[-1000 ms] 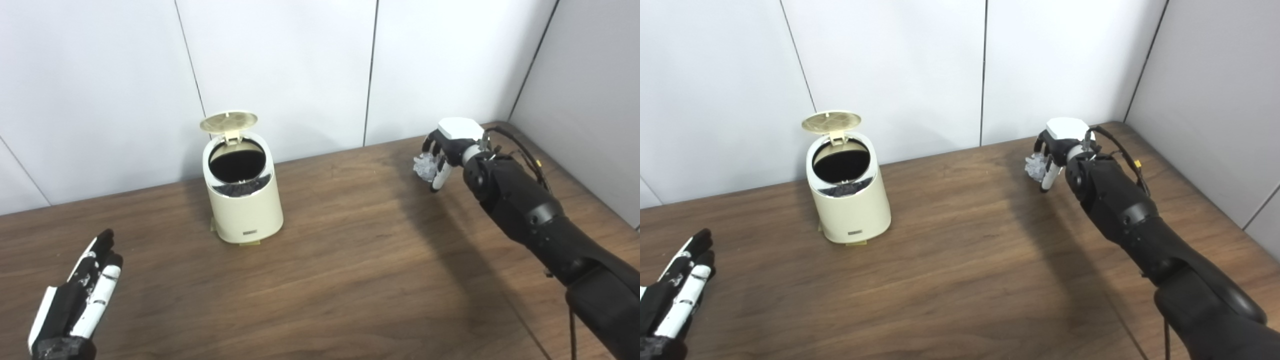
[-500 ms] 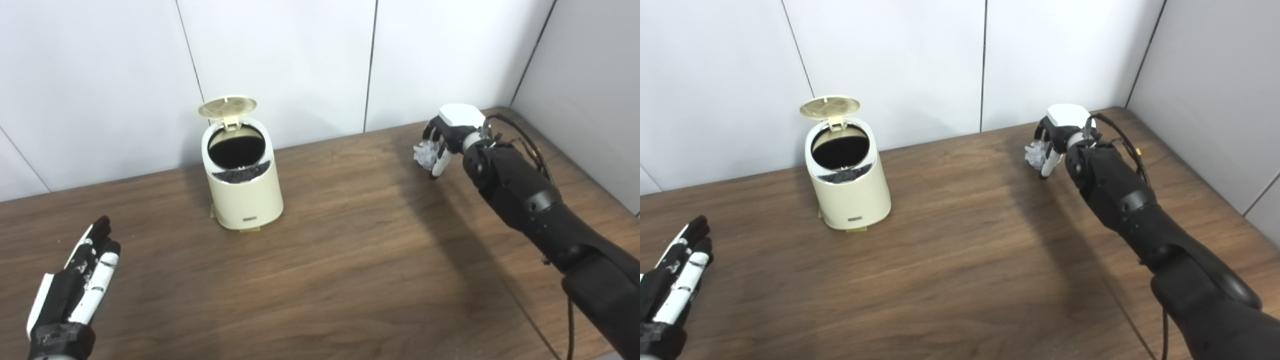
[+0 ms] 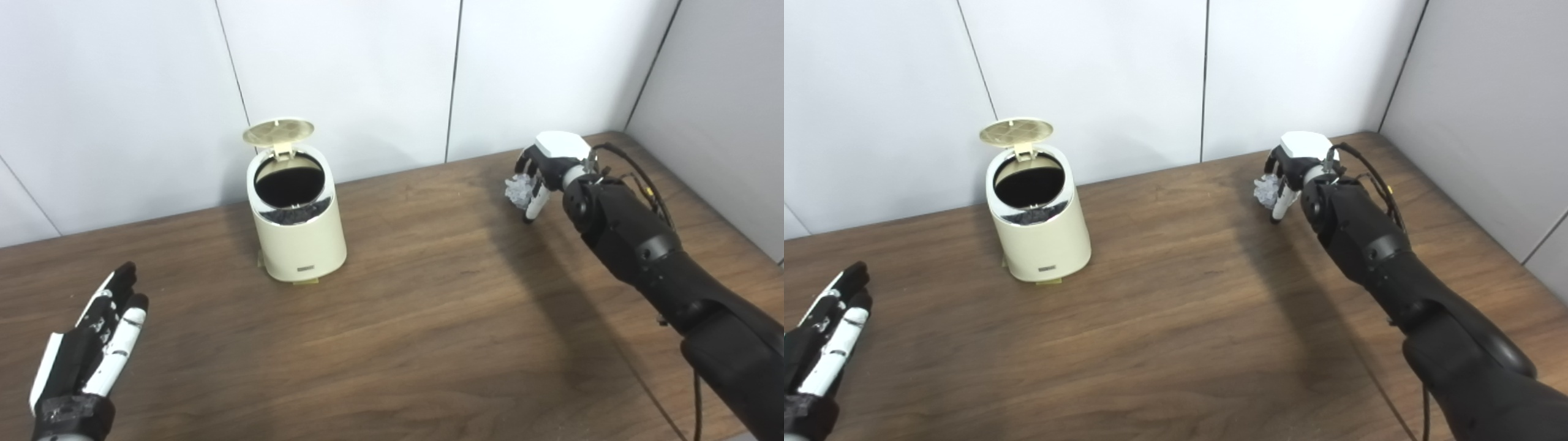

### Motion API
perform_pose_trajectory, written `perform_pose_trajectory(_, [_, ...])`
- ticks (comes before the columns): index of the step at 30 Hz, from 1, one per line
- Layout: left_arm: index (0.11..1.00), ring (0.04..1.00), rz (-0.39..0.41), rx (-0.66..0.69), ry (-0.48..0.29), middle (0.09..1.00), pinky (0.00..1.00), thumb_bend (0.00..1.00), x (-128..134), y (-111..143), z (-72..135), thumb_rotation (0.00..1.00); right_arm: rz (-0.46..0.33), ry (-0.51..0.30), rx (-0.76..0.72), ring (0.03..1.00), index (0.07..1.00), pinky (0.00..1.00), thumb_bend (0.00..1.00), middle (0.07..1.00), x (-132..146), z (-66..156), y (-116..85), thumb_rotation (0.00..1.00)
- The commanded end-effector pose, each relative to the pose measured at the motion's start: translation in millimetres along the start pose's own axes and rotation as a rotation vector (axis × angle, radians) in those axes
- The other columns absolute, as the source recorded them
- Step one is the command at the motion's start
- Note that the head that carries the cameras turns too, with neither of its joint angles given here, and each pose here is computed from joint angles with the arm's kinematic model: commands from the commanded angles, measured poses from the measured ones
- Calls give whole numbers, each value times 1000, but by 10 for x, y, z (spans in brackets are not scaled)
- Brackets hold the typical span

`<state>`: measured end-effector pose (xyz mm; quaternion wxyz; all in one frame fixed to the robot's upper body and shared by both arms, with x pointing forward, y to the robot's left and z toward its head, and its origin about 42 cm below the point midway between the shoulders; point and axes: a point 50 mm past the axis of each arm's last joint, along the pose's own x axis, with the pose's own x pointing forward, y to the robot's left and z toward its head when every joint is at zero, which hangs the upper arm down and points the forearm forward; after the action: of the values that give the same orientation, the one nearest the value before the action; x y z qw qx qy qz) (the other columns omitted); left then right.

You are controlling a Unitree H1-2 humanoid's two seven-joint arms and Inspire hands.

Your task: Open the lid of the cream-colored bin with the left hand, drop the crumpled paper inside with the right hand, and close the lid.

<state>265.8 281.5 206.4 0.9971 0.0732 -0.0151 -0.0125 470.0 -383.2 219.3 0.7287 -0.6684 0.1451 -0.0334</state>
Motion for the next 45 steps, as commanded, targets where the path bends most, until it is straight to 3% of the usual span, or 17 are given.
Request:
perform_pose_trajectory(1, [982, 1000, 12, 34, -55, 975, 1000, 373, 43, 36, 162, 565, -75, -4, 11, 617, 703, 552, 910, 683, 42, 30, -313, 1])
perform_pose_trajectory(5, [976, 999, 16, 42, -53, 970, 1000, 389, 42, 49, 160, 569, -63, -5, 0, 613, 696, 544, 894, 676, 37, 35, -313, 0])
perform_pose_trajectory(8, [974, 1000, 19, 45, -57, 968, 1000, 391, 36, 45, 169, 570, -50, -9, 7, 571, 629, 528, 841, 629, 29, 27, -336, 0])
perform_pose_trajectory(9, [972, 998, 20, 43, -57, 968, 1000, 388, 36, 44, 168, 565, -51, -7, 20, 501, 557, 514, 684, 573, 23, 26, -345, 0])
perform_pose_trajectory(10, [971, 998, 21, 43, -56, 968, 1000, 388, 35, 46, 167, 563, -54, -6, 29, 471, 516, 496, 604, 546, 29, 14, -340, 0])
perform_pose_trajectory(12, [972, 998, 22, 41, -57, 968, 1000, 386, 32, 43, 167, 562, -60, -7, 34, 441, 483, 469, 537, 521, 23, 11, -339, 0])
perform_pose_trajectory(17, [980, 1000, 19, 40, -55, 976, 1000, 380, 33, 35, 158, 570, -60, 3, 26, 411, 489, 435, 520, 500, 5, 31, -347, 0])
perform_pose_trajectory(22, [980, 1000, 19, 36, -50, 975, 1000, 372, 40, 17, 141, 571, -60, 3, 40, 434, 473, 465, 520, 513, 29, -6, -332, 0])
perform_pose_trajectory(27, [989, 991, 20, 47, -49, 967, 1000, 368, 38, -10, 121, 558, -121, -38, 99, 384, 520, 381, 514, 504, -64, 35, -439, 0])
perform_pose_trajectory(31, [983, 983, 15, 84, -59, 956, 1000, 413, 36, -31, 70, 590, -204, -157, 56, 378, 515, 399, 514, 509, -266, 202, -664, 0])
perform_pose_trajectory(36, [972, 966, 8, 80, -66, 947, 952, 441, 46, -76, -17, 560, -308, -325, 28, 385, 494, 419, 517, 511, -512, 471, -912, 0])
perform_pose_trajectory(41, [963, 961, 7, 48, -50, 937, 955, 485, 34, -141, -119, 542, -386, -471, 53, 375, 521, 360, 513, 514, -775, 856, -1079, 0])
perform_pose_trajectory(45, [960, 944, -3, 40, -53, 936, 935, 488, 17, -177, -180, 512, -427, -605, 78, 379, 508, 402, 514, 518, -1016, 1165, -1169, 0])
